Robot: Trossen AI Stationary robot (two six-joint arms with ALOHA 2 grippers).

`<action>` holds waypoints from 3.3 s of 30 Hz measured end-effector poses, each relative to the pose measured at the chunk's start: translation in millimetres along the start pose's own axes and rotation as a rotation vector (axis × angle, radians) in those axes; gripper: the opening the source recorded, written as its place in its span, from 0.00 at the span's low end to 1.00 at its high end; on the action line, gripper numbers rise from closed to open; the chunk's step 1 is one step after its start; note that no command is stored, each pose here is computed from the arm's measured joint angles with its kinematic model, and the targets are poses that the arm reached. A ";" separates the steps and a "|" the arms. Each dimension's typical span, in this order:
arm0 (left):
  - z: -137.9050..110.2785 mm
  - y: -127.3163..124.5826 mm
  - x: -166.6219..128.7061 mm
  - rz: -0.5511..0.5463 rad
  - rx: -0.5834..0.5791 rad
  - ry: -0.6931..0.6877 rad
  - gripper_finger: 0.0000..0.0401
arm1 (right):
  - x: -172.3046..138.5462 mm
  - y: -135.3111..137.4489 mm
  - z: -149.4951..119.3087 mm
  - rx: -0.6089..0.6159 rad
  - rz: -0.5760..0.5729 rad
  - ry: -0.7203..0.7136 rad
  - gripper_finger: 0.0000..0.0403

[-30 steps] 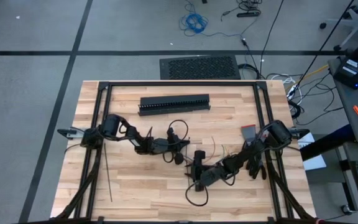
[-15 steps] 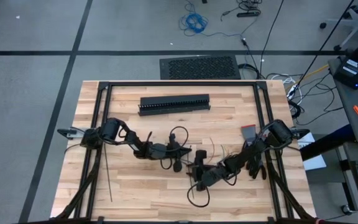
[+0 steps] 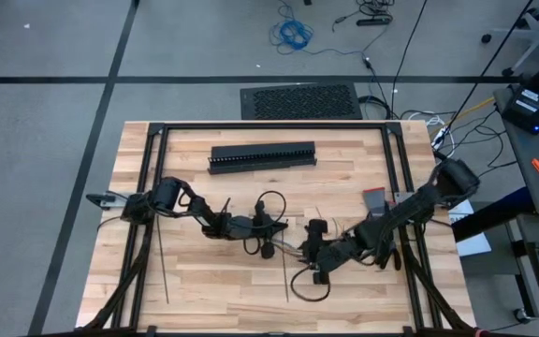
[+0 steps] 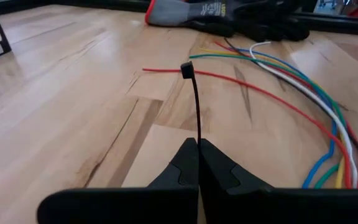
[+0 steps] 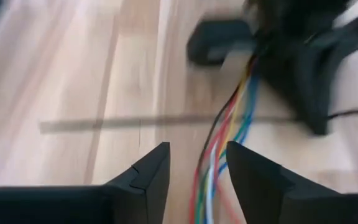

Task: Ziptie cables
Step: Wrap the cable wires with the black zip tie

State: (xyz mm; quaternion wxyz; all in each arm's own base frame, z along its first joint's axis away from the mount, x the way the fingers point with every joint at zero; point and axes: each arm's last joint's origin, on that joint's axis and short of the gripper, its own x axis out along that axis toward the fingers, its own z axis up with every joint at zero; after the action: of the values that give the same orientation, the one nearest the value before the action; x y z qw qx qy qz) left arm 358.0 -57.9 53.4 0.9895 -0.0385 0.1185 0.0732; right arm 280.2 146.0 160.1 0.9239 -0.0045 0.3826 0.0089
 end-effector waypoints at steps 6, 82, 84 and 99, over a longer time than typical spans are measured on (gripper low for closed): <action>0.0 -0.9 2.4 0.002 0.000 0.017 0.00 | 37.3 25.3 -31.1 -0.100 -0.101 0.083 0.32; 2.7 -23.5 8.3 -0.048 -0.003 0.067 0.00 | 95.6 29.0 52.9 -0.708 0.286 0.275 0.02; 2.6 -23.5 8.3 -0.048 -0.003 0.067 0.00 | 95.8 29.0 52.7 -0.705 0.286 0.278 0.01; 2.5 -23.5 8.3 -0.047 -0.002 0.068 0.00 | 58.2 37.4 64.6 -0.683 0.198 0.269 0.00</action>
State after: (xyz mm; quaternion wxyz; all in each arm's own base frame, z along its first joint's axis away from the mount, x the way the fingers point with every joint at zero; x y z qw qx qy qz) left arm 370.2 -79.7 55.2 0.9863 -0.0448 0.1511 0.0485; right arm 366.3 185.1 164.6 0.8053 -0.2764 0.4740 0.2246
